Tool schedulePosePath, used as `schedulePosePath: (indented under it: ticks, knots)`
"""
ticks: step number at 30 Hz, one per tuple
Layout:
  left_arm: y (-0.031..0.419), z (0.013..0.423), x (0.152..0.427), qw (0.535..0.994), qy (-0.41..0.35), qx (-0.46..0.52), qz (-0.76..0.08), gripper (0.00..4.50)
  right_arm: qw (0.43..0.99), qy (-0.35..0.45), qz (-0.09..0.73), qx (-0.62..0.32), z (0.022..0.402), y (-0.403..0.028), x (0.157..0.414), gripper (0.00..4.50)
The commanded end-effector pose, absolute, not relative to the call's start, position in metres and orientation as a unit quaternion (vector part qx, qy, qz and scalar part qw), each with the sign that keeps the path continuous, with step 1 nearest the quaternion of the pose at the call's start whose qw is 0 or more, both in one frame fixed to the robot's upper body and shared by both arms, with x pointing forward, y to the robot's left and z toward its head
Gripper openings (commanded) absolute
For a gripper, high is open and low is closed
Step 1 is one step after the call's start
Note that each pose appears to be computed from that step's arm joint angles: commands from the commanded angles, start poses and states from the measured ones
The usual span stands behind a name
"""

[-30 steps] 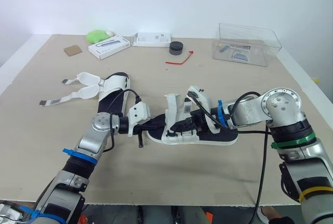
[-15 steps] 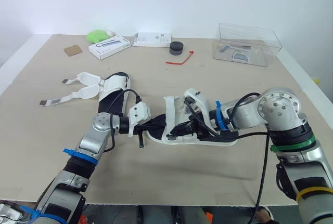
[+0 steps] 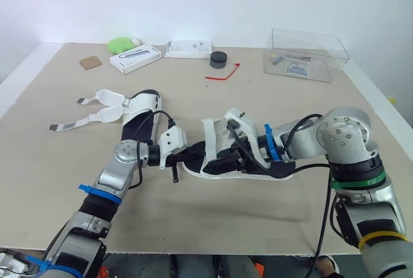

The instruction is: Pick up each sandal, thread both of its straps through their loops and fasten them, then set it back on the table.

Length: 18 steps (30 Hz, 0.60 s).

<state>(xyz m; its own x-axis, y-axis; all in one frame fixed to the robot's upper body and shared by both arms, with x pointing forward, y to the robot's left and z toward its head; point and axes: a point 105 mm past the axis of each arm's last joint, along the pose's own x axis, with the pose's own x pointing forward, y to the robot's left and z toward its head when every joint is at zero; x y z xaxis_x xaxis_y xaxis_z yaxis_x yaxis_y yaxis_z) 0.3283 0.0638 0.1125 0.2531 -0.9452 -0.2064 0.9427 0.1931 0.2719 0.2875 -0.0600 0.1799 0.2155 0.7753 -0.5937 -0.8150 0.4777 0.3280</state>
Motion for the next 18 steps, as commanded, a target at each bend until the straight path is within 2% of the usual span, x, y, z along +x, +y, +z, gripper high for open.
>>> schedulePosePath:
  ticks: [1, 8, 9, 10, 13, 14, 15, 18]
  knots:
    - [0.062, 0.113, 0.329, 0.768, -0.004, 0.178, -0.615, 0.00, 0.807, 0.316, 0.498, -0.008, 0.210, -0.062, 0.306, 2.67]
    - [0.061, 0.114, 0.330, 0.769, -0.006, 0.178, -0.614, 0.00, 0.803, 0.333, 0.494, 0.014, 0.202, -0.057, 0.309, 2.67]
    - [0.061, 0.114, 0.330, 0.769, -0.006, 0.177, -0.614, 0.00, 0.802, 0.335, 0.494, 0.016, 0.200, -0.056, 0.309, 2.14]
    - [0.062, 0.114, 0.329, 0.770, -0.006, 0.177, -0.614, 0.00, 0.802, 0.337, 0.494, 0.019, 0.199, -0.056, 0.309, 1.92]
    - [0.062, 0.114, 0.329, 0.770, -0.006, 0.177, -0.613, 0.00, 0.799, 0.344, 0.492, 0.020, 0.193, -0.057, 0.308, 0.53]
    - [0.062, 0.114, 0.329, 0.770, -0.006, 0.176, -0.614, 0.00, 0.799, 0.346, 0.492, 0.019, 0.192, -0.057, 0.307, 0.19]
    - [0.062, 0.114, 0.329, 0.770, -0.006, 0.176, -0.613, 0.00, 0.798, 0.347, 0.493, 0.019, 0.191, -0.057, 0.306, 0.02]
    - [0.062, 0.114, 0.328, 0.769, -0.006, 0.176, -0.614, 0.00, 0.795, 0.354, 0.493, 0.006, 0.182, -0.059, 0.300, 0.02]
